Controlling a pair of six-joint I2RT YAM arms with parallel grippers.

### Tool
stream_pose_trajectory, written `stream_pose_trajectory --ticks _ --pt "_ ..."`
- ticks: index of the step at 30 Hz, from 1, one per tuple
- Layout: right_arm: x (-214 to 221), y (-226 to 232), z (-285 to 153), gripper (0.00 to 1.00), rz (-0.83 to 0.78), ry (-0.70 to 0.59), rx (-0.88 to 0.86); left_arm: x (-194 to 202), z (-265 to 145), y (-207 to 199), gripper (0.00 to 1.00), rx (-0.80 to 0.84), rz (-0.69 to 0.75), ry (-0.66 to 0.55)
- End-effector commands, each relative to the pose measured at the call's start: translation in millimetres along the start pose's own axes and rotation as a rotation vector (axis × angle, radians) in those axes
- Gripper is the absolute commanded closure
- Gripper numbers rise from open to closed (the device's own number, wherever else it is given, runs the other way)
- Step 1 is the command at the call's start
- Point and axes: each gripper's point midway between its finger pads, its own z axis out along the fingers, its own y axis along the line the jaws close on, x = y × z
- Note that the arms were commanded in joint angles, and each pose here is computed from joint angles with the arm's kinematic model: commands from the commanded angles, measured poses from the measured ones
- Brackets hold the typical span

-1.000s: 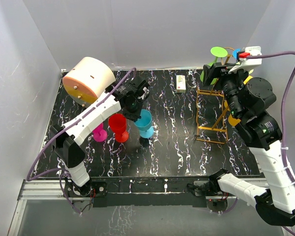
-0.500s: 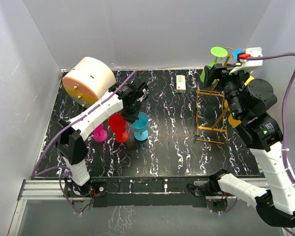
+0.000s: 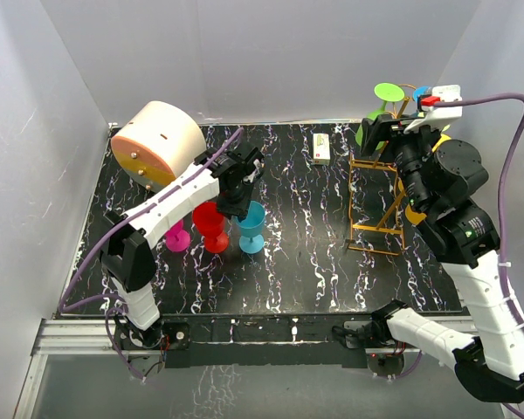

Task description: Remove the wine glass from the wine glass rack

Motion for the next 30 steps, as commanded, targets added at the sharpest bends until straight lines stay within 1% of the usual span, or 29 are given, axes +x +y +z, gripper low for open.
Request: stream_pose_trajectory --ticks 1,4,9,14,20,25,30 --pt "-12 -7 2 0.31 -0.022 -0.028 0.034 -10 -32 -1 0.65 0.051 -0.003 -0.079" --pt "-5 -12 11 0.34 -0.057 0.012 0.077 -18 -55 -3 0.61 0.091 -0.004 -0.132" --pt "21 -22 40 0.39 -0.153 0.121 0.189 -31 -105 -7 0.55 0.18 0.008 -0.276" --pt "35 -32 68 0.4 -0.253 0.192 0.306 -34 -148 -5 0.42 0.251 0.015 -0.414" --pt "51 -44 98 0.38 -0.408 0.274 0.437 -26 -186 -7 0.35 0.371 0.032 -0.577" --pt "63 -47 118 0.31 -0.488 0.333 0.491 -21 -209 -10 0.18 0.465 0.03 -0.712" --pt "74 -49 136 0.31 -0.535 0.391 0.523 -20 -232 -8 0.05 0.512 0.041 -0.831"
